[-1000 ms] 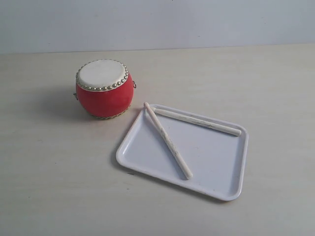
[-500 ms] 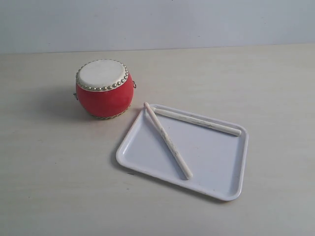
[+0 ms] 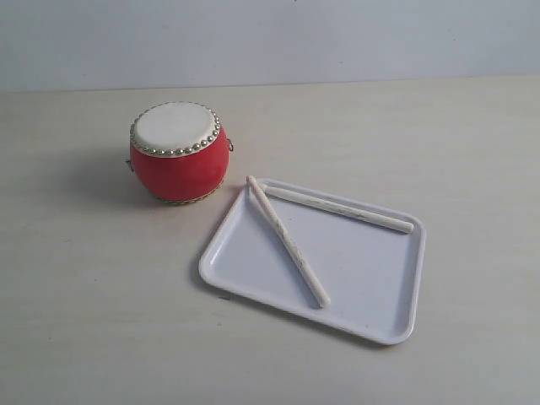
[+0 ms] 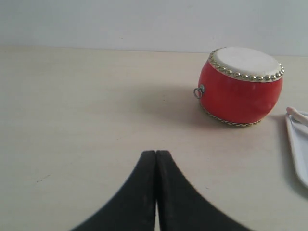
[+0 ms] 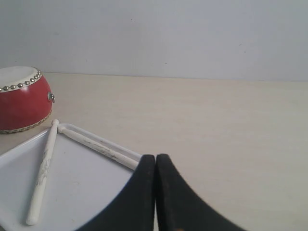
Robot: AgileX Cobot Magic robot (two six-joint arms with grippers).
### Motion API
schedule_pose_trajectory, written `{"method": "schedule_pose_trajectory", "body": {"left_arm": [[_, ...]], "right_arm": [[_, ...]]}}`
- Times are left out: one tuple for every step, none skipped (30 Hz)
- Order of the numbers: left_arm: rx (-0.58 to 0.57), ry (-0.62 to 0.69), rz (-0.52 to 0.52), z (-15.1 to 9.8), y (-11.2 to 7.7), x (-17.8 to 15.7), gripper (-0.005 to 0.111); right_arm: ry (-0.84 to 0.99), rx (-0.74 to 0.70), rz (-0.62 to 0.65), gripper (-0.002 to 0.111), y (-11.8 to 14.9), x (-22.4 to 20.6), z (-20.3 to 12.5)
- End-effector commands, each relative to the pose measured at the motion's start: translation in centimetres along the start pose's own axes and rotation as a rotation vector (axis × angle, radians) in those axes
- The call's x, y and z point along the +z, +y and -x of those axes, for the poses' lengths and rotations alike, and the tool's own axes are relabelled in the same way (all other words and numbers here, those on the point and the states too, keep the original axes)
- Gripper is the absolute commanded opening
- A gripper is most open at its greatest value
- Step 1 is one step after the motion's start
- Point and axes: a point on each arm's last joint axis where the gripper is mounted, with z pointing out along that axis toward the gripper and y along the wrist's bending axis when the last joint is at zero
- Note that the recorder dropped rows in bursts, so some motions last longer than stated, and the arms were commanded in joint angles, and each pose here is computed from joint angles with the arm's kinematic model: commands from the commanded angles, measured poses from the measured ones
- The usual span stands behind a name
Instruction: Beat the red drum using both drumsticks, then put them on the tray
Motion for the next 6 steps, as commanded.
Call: {"method": "schedule_pose_trajectory", "body": {"left_arm": [[-0.008,-0.008,0.002,-0.04,0.01,0.01,0.000],[-0.008,-0.008,0.002,-0.04,0.01,0.01,0.000],[-0.008,-0.008,0.002,-0.04,0.01,0.01,0.000],[-0.008,-0.008,0.002,-0.04,0.01,0.01,0.000],[-0.008,-0.008,0.002,-0.04,0.01,0.01,0.000],[-0.008,-0.008,0.002,-0.04,0.01,0.01,0.000]], "right_arm": [[-0.007,0.000,-0.004,0.000,-0.03,-0.01,-0.07],[-0.007,0.000,-0.004,0.000,-0.03,-0.01,-0.07],[-0.007,0.000,-0.004,0.000,-0.03,-0.01,-0.07],[-0.007,0.000,-0.004,0.000,-0.03,-0.01,-0.07],[-0.007,0.000,-0.004,0.000,-0.03,-0.01,-0.07],[-0.007,0.000,-0.004,0.000,-0.03,-0.01,-0.07]]}}
